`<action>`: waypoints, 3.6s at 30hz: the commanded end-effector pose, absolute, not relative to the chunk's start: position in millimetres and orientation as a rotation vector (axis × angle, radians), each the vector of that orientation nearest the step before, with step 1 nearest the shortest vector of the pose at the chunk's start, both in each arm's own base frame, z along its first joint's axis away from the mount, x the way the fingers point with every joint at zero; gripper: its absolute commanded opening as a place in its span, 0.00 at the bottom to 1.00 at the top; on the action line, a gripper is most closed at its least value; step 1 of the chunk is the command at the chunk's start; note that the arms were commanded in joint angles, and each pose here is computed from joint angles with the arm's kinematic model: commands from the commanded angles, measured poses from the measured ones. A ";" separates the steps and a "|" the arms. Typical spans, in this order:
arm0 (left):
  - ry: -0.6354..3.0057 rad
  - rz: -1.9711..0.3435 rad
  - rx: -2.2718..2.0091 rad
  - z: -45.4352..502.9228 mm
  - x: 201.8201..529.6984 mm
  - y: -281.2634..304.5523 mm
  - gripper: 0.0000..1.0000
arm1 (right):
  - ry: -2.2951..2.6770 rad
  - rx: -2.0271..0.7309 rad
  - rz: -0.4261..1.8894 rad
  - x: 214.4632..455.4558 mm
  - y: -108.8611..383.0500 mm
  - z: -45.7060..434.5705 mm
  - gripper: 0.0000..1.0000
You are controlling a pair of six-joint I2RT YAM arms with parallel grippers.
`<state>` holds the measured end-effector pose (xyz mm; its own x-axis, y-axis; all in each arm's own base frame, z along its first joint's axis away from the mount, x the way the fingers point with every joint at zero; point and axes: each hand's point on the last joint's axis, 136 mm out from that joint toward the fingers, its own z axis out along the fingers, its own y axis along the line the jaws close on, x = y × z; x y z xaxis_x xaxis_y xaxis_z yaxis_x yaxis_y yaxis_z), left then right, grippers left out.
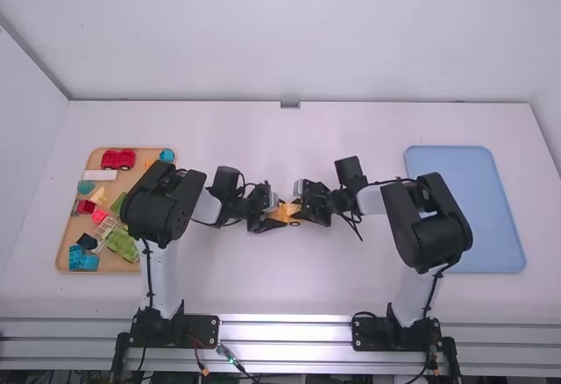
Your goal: Assemble lego blocks to make yellow taxi
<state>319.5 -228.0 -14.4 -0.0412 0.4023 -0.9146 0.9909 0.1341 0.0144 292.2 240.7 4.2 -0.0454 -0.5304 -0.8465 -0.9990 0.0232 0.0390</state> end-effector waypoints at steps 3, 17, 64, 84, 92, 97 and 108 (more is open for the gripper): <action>1.588 -0.896 1.401 -20.3 315.3 -227.7 0.57 | 1.686 -1.603 0.908 285.7 236.1 -5.7 0.33; 1.593 -0.899 1.401 -20.9 314.6 -227.5 0.56 | 1.666 -1.583 0.906 290.8 238.9 -1.3 0.75; 1.525 -0.922 1.469 -19.5 307.7 -230.0 0.50 | 1.813 -1.660 0.805 278.6 247.5 -24.3 0.21; 1.601 -0.870 1.458 -28.2 313.9 -225.2 0.48 | 1.769 -1.684 0.744 280.5 242.3 4.0 0.17; 1.601 -0.870 1.458 -28.2 313.9 -225.2 0.48 | 1.782 -1.688 0.769 277.6 247.0 -9.0 0.17; 1.602 -0.870 1.457 -28.2 314.0 -224.9 0.49 | 1.782 -1.690 0.769 277.3 246.9 -9.1 0.17; 1.568 -0.917 1.457 -23.1 308.7 -228.5 0.50 | 1.780 -1.691 0.769 277.3 247.0 -9.0 0.27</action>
<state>310.3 -229.4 -15.8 -0.0144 0.4051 -0.9142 0.9972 0.0731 0.0167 283.3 249.3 0.4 -0.0233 -0.6645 -0.7469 -0.9993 0.0378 -0.0024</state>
